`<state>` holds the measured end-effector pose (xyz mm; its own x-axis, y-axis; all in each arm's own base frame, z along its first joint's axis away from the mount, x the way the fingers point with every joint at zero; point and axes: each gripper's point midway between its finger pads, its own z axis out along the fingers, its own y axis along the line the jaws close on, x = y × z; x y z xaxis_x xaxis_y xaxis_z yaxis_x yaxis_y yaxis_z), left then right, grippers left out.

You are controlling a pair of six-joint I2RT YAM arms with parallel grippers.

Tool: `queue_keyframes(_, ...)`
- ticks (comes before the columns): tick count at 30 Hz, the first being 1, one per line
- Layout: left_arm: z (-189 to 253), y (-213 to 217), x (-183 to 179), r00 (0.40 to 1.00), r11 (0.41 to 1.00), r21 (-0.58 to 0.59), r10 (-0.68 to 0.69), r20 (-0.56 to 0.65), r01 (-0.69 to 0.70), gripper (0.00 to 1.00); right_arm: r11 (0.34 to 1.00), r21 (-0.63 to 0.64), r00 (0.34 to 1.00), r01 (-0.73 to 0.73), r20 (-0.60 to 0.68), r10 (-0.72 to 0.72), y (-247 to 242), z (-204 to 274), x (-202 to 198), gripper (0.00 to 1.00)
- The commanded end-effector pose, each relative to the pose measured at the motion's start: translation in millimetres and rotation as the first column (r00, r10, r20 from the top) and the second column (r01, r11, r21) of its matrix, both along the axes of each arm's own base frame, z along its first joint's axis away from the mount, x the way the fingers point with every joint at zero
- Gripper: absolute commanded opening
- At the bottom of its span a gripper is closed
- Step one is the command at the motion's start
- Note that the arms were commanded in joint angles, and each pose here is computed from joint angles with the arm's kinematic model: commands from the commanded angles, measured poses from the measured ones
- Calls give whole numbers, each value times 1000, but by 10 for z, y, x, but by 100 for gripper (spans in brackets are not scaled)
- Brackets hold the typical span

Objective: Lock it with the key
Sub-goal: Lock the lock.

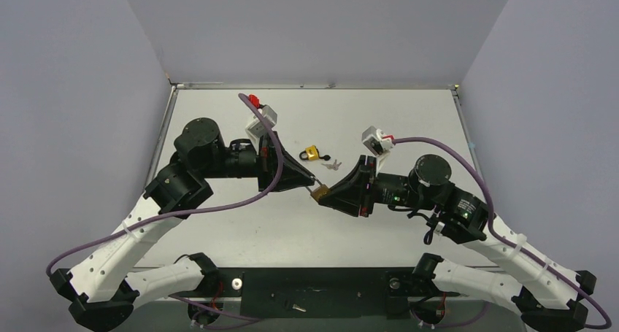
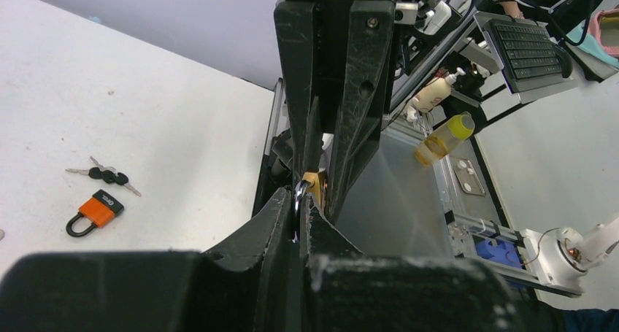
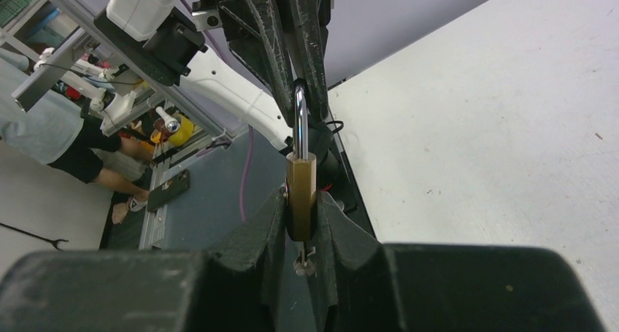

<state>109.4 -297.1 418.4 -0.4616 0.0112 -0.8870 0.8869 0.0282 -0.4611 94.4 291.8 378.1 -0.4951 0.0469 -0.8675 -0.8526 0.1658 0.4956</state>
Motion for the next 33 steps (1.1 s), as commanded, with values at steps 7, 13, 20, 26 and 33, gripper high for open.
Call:
queue_keyframes(7, -234, -66, -155, 998, 999, 41, -32, -50, 34, 0, 954, 144, 952, 262, 126, -280, -58, 508, 586, 0)
queue_keyframes(13, -227, -33, -161, 999, 999, 35, -16, -47, 18, 0, 927, 245, 935, 283, 144, -324, -190, 818, 588, 0)
queue_keyframes(20, -71, -1, -213, 999, 1000, -3, -31, -17, 31, 0, 952, 295, 978, 79, 164, -132, -79, 1045, 256, 0)
queue_keyframes(26, 86, 32, -301, 998, 997, -32, -67, -6, 67, 0, 953, 300, 988, -40, 157, -8, -43, 1004, 39, 0)
queue_keyframes(33, 114, 34, -316, 997, 997, -43, -72, -13, 71, 0, 942, 327, 988, -70, 155, 20, -69, 1059, -38, 0)
